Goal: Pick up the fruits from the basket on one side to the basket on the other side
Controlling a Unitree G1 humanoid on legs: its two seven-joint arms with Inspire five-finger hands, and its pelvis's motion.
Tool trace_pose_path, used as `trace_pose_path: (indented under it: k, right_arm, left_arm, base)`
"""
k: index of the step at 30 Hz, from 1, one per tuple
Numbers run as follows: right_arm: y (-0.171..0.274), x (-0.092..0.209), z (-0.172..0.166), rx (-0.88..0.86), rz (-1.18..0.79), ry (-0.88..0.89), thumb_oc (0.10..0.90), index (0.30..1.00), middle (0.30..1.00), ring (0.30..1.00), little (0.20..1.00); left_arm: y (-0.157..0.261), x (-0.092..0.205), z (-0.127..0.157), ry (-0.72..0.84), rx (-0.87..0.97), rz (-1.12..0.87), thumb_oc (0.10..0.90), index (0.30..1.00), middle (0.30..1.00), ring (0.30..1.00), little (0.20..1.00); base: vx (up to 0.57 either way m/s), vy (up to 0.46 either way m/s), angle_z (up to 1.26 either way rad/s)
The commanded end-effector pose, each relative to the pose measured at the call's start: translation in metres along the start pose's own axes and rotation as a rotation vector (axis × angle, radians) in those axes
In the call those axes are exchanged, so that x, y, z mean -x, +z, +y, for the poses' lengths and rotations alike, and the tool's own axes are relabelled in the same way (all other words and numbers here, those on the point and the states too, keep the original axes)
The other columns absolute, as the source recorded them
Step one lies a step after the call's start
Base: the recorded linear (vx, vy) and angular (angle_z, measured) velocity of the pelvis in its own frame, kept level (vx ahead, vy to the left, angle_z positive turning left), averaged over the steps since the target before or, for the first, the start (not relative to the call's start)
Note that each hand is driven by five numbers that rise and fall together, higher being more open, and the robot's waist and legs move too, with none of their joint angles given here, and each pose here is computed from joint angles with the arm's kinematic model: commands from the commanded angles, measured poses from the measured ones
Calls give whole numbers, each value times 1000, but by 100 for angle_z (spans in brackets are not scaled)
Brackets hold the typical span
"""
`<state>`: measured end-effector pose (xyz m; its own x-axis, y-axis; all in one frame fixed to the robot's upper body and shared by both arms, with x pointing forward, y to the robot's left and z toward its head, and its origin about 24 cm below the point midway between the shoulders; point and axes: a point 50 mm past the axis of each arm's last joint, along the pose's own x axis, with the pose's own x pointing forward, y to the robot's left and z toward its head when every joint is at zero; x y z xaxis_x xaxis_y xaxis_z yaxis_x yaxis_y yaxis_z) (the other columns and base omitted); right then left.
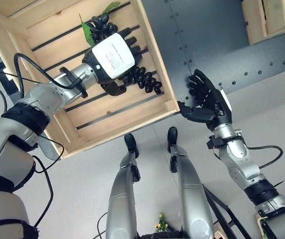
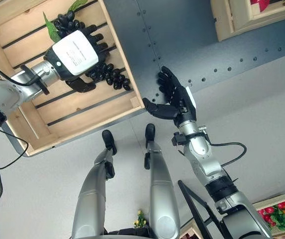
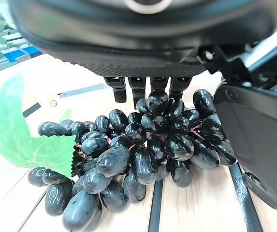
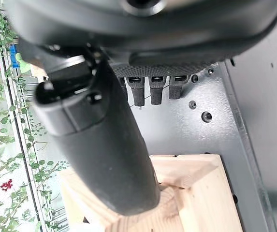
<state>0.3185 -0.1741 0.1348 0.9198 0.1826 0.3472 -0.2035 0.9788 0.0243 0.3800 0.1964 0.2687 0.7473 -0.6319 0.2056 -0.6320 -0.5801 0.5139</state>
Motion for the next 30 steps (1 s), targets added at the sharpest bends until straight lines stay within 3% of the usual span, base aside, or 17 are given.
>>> trace_pose_path:
  k: [1, 19, 24, 30]
  right_arm:
    - [51, -9, 28, -89, -287, 93, 800, 900, 900, 900, 900]
    - [49, -4, 19, -104, -280, 42, 800, 900, 900, 900, 900]
    - [43, 2, 16, -104, -248, 48, 800, 900, 900, 900, 900]
    - [25, 16, 11, -101, -182, 58, 800, 900, 900, 900, 900]
  left_arm:
    - [-13, 3, -25, -186, -132, 197, 400, 300, 300, 300, 300]
    - [-3, 2, -7, 19, -101, 99, 400, 300, 300, 300, 300]
    - [-17, 18, -8, 90, 153, 297, 400, 300, 300, 300, 300]
    - [-10, 53, -32, 207, 641, 593, 400, 300, 300, 300, 300]
  base:
    - [0, 0, 0]
    - [-2, 0, 1]
    - [0, 2, -1]
    - [29, 24, -5]
